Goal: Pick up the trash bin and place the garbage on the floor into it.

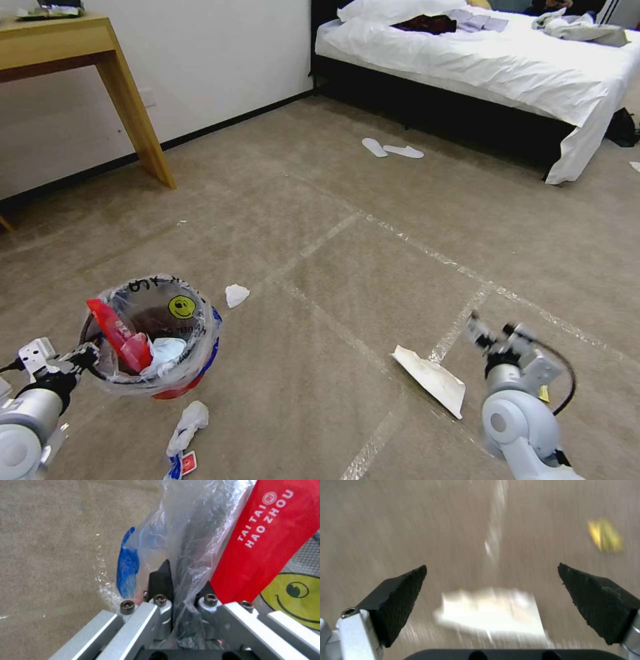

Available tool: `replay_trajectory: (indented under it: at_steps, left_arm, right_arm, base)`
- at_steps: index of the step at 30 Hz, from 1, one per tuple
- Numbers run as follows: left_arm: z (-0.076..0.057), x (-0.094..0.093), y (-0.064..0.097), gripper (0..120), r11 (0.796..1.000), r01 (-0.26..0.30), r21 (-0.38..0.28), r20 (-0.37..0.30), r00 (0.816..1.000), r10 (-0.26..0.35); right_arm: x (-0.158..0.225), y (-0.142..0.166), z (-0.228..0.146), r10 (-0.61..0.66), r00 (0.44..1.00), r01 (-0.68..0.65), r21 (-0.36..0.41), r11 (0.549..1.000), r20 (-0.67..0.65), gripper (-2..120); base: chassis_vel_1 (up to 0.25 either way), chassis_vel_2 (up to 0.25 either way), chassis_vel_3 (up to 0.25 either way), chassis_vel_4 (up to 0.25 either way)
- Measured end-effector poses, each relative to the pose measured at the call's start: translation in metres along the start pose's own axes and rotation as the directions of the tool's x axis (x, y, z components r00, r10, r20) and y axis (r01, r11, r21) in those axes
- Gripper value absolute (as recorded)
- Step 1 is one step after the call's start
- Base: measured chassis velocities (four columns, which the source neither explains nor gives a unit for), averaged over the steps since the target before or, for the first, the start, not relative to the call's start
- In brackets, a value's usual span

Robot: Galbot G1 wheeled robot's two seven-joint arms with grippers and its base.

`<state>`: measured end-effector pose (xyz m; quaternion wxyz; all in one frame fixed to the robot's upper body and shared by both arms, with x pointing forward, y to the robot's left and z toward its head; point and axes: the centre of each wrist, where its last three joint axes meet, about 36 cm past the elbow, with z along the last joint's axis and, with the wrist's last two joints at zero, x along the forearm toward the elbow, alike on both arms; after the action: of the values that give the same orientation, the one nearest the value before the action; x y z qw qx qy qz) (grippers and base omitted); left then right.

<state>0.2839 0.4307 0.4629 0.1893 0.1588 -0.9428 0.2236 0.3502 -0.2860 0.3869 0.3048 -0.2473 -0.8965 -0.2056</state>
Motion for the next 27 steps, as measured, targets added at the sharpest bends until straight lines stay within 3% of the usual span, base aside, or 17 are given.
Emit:
replay_trajectory:
  at_steps: [1,2,5,6,7,8,9,10,11,13,14,15,18,24,26,27]
  left_arm:
    - [0.001,-0.002,0.000,3,1.000,0.002,0.002,0.000,1.000,-0.002]
    - [0.001,-0.002,0.000,3,1.000,0.002,0.002,0.000,1.000,-0.002]
    - [0.003,-0.004,0.003,3,1.000,0.003,0.008,0.000,1.000,-0.003]
    - [0.003,-0.004,0.003,3,1.000,0.003,0.008,0.000,1.000,-0.003]
    - [0.004,-0.004,0.004,3,1.000,0.004,0.009,0.000,1.000,-0.004]
    - [0.004,-0.004,0.004,3,1.000,0.004,0.009,0.000,1.000,-0.004]
    - [0.004,-0.004,0.005,3,1.000,0.007,0.010,0.004,1.000,-0.007]
    - [0.005,-0.004,0.005,3,1.000,0.009,0.011,0.008,1.000,-0.009]
    - [0.005,-0.004,0.005,3,1.000,0.009,0.011,0.008,1.000,-0.009]
    - [0.005,-0.004,0.006,3,1.000,0.011,0.010,0.009,1.000,-0.012]
    - [0.006,-0.004,0.006,3,1.000,0.013,0.010,0.010,1.000,-0.013]
    - [0.006,-0.004,0.006,3,1.000,0.013,0.010,0.010,1.000,-0.013]
    - [0.008,-0.005,0.008,3,1.000,0.023,0.014,0.010,1.000,-0.023]
    - [0.013,-0.005,0.009,3,0.999,0.034,0.020,0.008,0.999,-0.035]
    - [0.015,-0.003,0.010,3,0.999,0.042,0.028,0.010,0.999,-0.042]
    - [0.015,-0.003,0.010,3,0.999,0.042,0.028,0.010,0.999,-0.042]
  right_arm:
    - [-0.008,-0.002,0.007,0.030,0.996,-0.026,0.054,0.998,-0.083,100]
    - [-0.008,-0.002,0.007,0.030,0.996,-0.026,0.054,0.998,-0.083,100]
    - [-0.026,-0.012,0.019,0.076,0.985,-0.037,0.242,0.970,-0.155,100]
    - [-0.026,-0.012,0.019,0.076,0.985,-0.037,0.242,0.970,-0.155,100]
    - [-0.032,-0.018,0.022,0.083,0.984,-0.026,0.332,0.943,-0.159,100]
    - [-0.032,-0.018,0.022,0.083,0.984,-0.026,0.332,0.943,-0.159,100]
    - [-0.044,-0.027,0.026,0.107,0.986,-0.036,0.463,0.885,-0.127,100]
    - [-0.058,-0.038,0.031,0.114,0.990,-0.039,0.600,0.799,-0.088,100]
    - [-0.058,-0.038,0.031,0.114,0.990,-0.039,0.600,0.799,-0.088,100]
    - [-0.075,-0.047,0.038,0.102,0.991,-0.011,0.718,0.696,-0.084,100]
    - [-0.081,-0.048,0.041,0.098,0.991,0.000,0.749,0.663,-0.087,100]
    - [-0.081,-0.048,0.041,0.098,0.991,0.000,0.749,0.663,-0.087,100]
    - [-0.109,-0.047,0.058,0.077,0.990,0.059,0.831,0.553,-0.122,100]
    - [-0.120,-0.034,0.068,0.064,0.986,0.102,0.866,0.490,-0.153,100]
    - [-0.128,-0.023,0.080,0.027,0.986,0.138,0.902,0.408,-0.162,100]
    - [-0.128,-0.023,0.080,0.027,0.986,0.138,0.902,0.408,-0.162,100]
  base:
    - [0.000,0.000,0.000,0.000]
    - [0.000,0.000,0.000,0.000]
    - [0.000,0.000,0.000,0.000]
    - [0.000,0.000,0.000,0.000]
    - [0.000,0.000,0.000,0.000]
    - [0.000,0.000,0.000,0.000]
    - [0.000,0.000,0.000,0.000]
    - [0.000,0.000,0.000,0.000]
    - [0.000,0.000,0.000,0.000]
    - [0.000,0.000,0.000,0.000]
    - [0.000,0.000,0.000,0.000]
    - [0.000,0.000,0.000,0.000]
    - [0.000,0.000,0.000,0.000]
    - [0.000,0.000,0.000,0.000]
    - [0.000,0.000,0.000,0.000]
    - [0.000,0.000,0.000,0.000]
